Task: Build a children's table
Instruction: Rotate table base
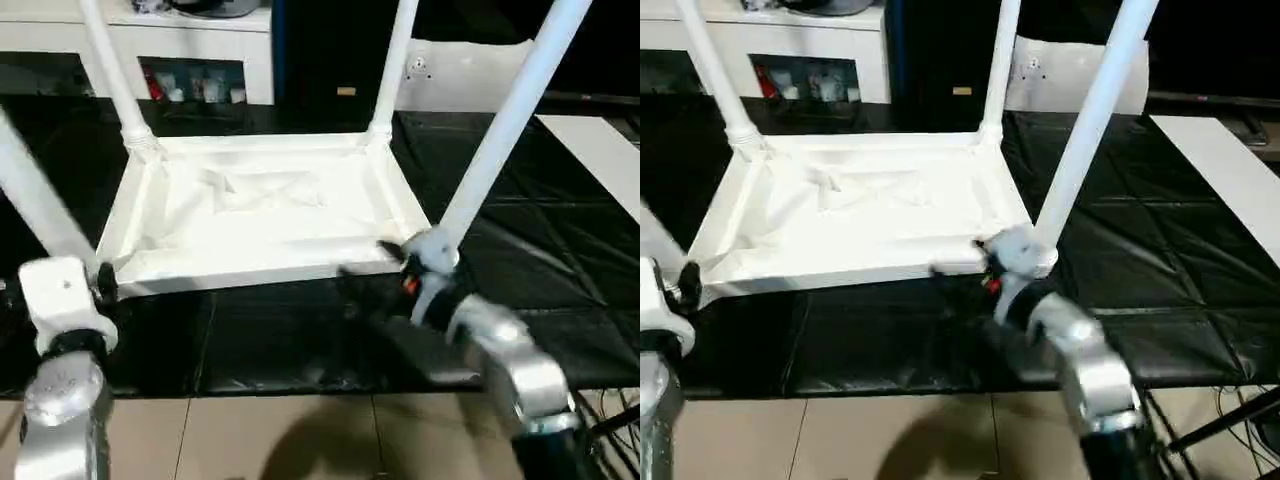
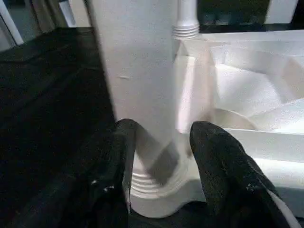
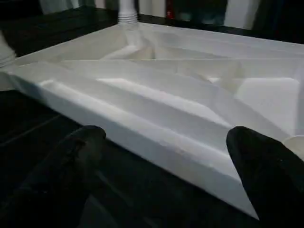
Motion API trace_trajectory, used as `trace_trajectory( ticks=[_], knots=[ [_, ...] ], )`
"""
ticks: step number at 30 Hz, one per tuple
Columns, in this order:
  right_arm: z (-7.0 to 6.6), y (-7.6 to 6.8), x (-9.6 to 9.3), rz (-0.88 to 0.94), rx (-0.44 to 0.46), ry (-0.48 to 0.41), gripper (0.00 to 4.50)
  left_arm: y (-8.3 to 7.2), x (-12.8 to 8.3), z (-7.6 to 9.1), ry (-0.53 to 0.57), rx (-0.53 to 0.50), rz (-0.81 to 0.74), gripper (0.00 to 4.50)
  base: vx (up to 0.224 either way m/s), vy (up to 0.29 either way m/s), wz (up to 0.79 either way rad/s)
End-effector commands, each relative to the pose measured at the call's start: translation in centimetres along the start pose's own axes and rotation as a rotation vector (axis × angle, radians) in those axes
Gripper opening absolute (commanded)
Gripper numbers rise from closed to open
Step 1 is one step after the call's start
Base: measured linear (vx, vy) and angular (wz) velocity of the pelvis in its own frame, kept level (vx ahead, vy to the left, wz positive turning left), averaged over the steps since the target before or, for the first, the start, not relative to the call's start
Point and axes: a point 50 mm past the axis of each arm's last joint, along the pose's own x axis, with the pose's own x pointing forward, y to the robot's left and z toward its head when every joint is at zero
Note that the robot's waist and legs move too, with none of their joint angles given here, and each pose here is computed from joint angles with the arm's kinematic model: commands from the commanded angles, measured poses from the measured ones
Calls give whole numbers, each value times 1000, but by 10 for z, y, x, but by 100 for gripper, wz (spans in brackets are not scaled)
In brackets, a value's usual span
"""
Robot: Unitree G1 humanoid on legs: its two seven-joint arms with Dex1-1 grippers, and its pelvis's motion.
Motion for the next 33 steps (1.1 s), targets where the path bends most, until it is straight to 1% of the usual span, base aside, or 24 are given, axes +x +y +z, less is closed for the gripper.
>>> trace_trajectory(
  ticks=[1,2,3,5,6,8,12,14,15,16,18,20,21,23,24,25,26,28,29,30,33],
  knots=[
    [2,0,-2,-5,-25,10,450,2,5,3,-9,-16,-5,224,0,0,0],
    [2,0,-2,-4,-25,11,450,2,5,3,-9,-17,-5,224,0,0,0],
    [-2,2,-3,-18,-25,36,450,4,10,3,-3,-16,-7,224,0,0,0],
    [-4,3,-4,-22,-23,52,450,4,12,3,-2,-21,-12,224,0,0,0],
    [-6,5,-5,-10,-15,75,450,4,15,2,1,-23,-33,224,0,0,0],
    [-9,8,-6,21,-9,92,450,4,21,0,19,-28,-92,224,0,0,0],
    [-11,10,-8,44,-30,92,450,13,28,-2,25,-20,-115,224,0,0,0],
    [-10,11,-8,56,-29,88,450,17,31,-2,32,-14,-173,224,0,0,0],
    [-10,12,-8,61,-29,88,450,18,31,-3,39,-6,-195,234,0,0,0],
    [-10,12,-8,66,-31,86,450,20,31,-3,41,-8,-207,234,0,0,0],
    [-8,13,-9,78,-31,75,450,26,32,-3,53,-16,-284,234,0,0,0],
    [-7,15,-10,107,-30,67,450,31,32,-4,60,12,-342,234,0,0,0],
    [-7,17,-11,122,-32,64,450,34,32,-4,68,19,-366,249,0,0,0],
    [-7,19,-12,152,-40,63,450,42,31,-5,87,50,-413,249,0,0,0],
    [-7,19,-13,158,-42,63,450,48,32,-6,99,65,-424,271,0,0,0],
    [-7,19,-13,160,-42,63,450,51,32,-6,106,72,-427,279,0,0,0],
    [-7,20,-13,163,-42,62,450,54,32,-6,111,78,-431,279,0,0,0],
    [-7,20,-13,176,-38,58,450,57,33,-4,109,77,-468,300,0,0,0],
    [-6,22,-13,199,-33,53,450,62,34,-2,108,71,-520,300,0,0,0],
    [-6,23,-13,212,-30,51,450,64,35,-2,109,70,-541,324,0,0,0],
    [-4,28,-15,267,-15,45,450,76,40,-1,107,96,-554,333,0,0,0]
  ],
)
